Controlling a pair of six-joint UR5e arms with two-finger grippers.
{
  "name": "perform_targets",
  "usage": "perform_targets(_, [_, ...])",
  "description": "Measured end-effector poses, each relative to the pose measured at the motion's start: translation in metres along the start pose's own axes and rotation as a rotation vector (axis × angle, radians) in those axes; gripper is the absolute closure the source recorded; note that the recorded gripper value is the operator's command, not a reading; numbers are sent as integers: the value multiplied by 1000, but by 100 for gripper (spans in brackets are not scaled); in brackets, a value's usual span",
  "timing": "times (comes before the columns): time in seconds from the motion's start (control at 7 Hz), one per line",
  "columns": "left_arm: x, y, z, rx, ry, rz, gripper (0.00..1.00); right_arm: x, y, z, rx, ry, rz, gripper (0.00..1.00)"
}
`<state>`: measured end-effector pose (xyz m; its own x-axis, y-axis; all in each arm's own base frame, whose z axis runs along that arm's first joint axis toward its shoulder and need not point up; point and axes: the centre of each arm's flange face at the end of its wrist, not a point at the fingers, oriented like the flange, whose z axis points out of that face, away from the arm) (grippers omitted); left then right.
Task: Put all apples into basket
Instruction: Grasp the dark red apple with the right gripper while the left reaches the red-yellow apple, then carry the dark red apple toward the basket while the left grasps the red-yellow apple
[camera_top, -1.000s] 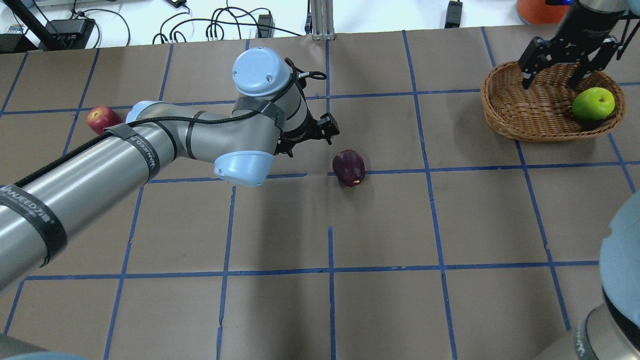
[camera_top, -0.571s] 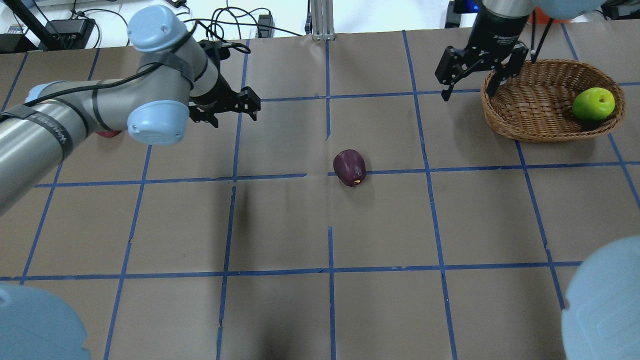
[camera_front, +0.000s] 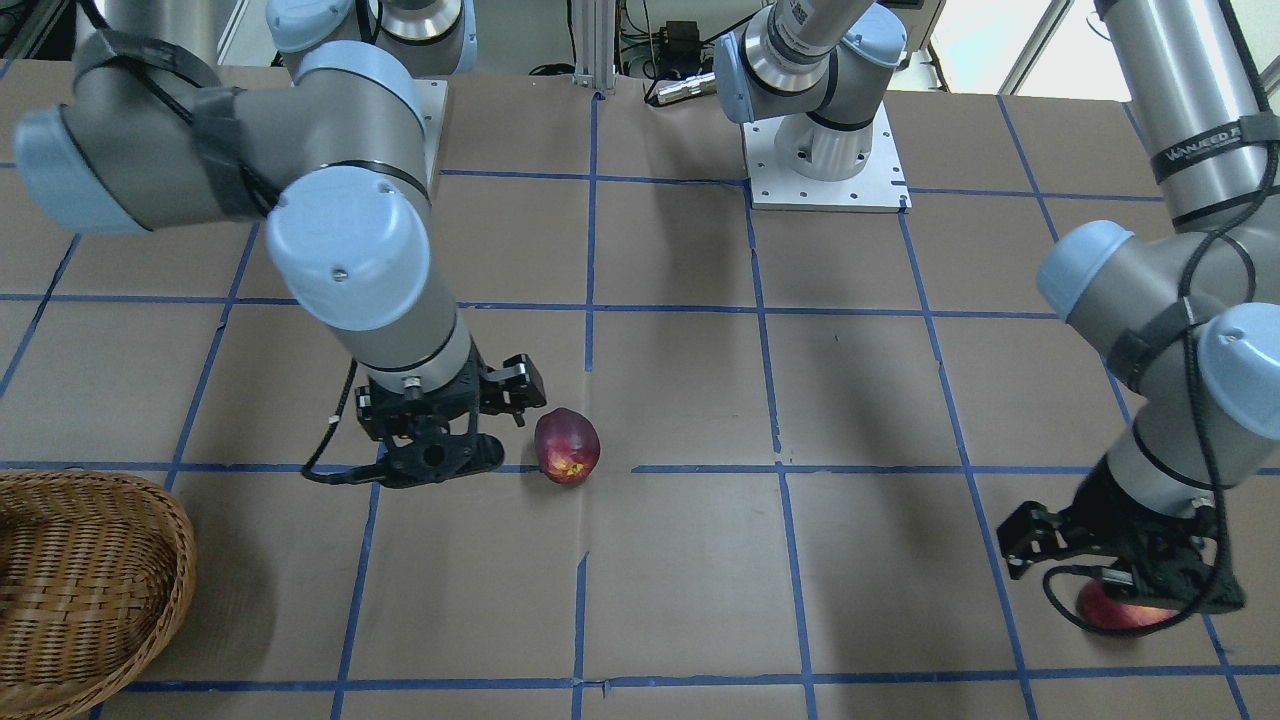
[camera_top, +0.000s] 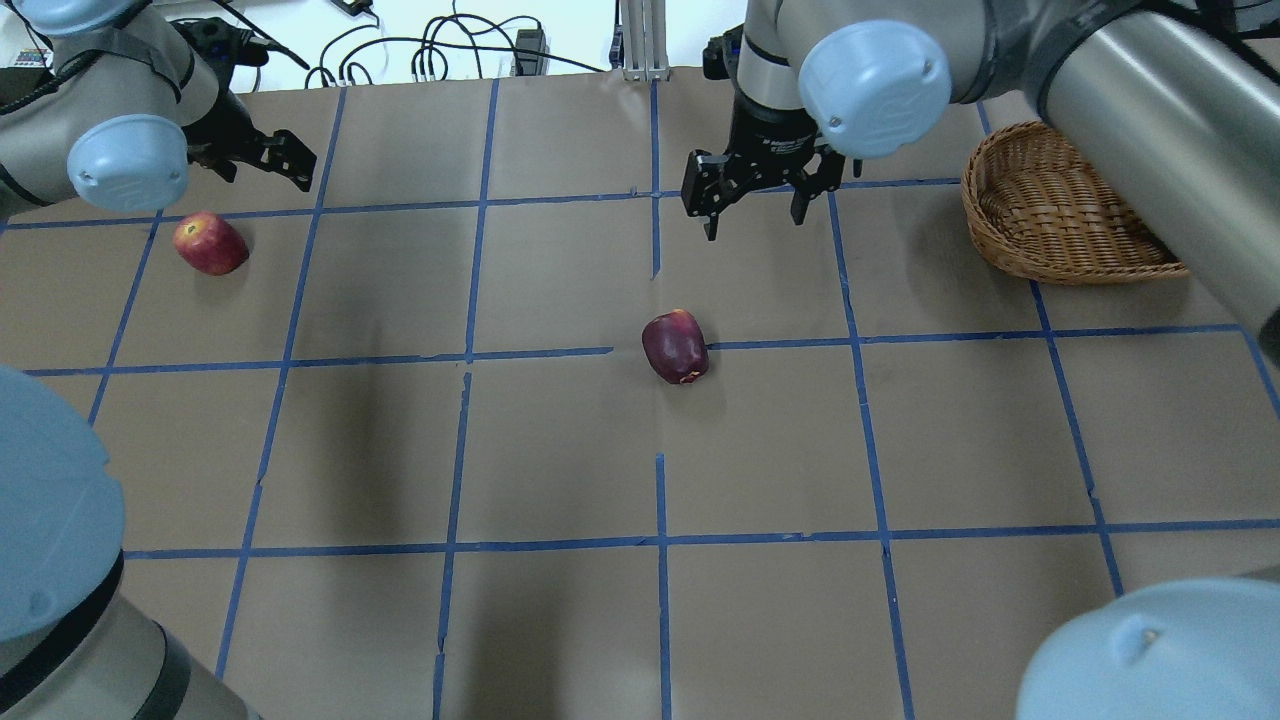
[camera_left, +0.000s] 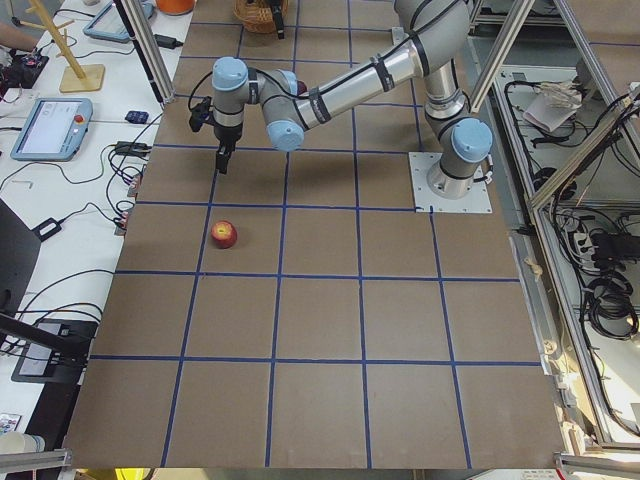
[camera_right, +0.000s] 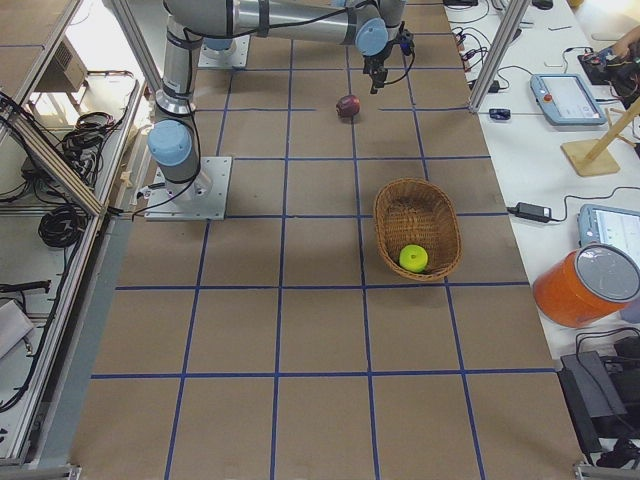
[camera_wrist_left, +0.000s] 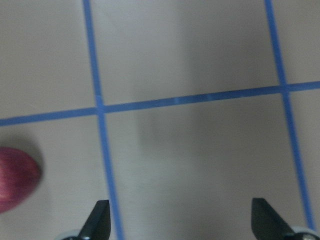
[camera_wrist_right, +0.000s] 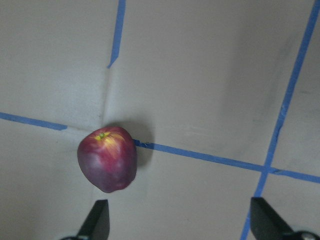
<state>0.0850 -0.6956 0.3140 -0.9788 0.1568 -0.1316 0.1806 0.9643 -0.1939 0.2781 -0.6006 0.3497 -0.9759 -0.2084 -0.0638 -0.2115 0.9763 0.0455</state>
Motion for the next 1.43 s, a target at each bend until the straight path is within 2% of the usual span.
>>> perform_targets(0.14, [-34,-7,9,-10,-35,12,0,-27,0,26,39,-2,-17,0])
perform_targets(0.43, [-78,-14,37,-61,-38,-11,0,-49,4,69,38,-1,-49,0])
perform_targets(0.86, [-124,1,91,-171,33,-23,0,-60,11,120,9,0,-65,0])
perform_targets(1.14, [-123,10,116,-212,79,5,0,-66,16,147,-10,2,-73,0])
perform_targets(1.29, [-121,12,125,-226,95,9,5,-65,21,157,-26,6,-72,0])
perform_targets(1.43, [-121,14,132,-235,105,17,30,-63,26,166,-37,14,-72,37])
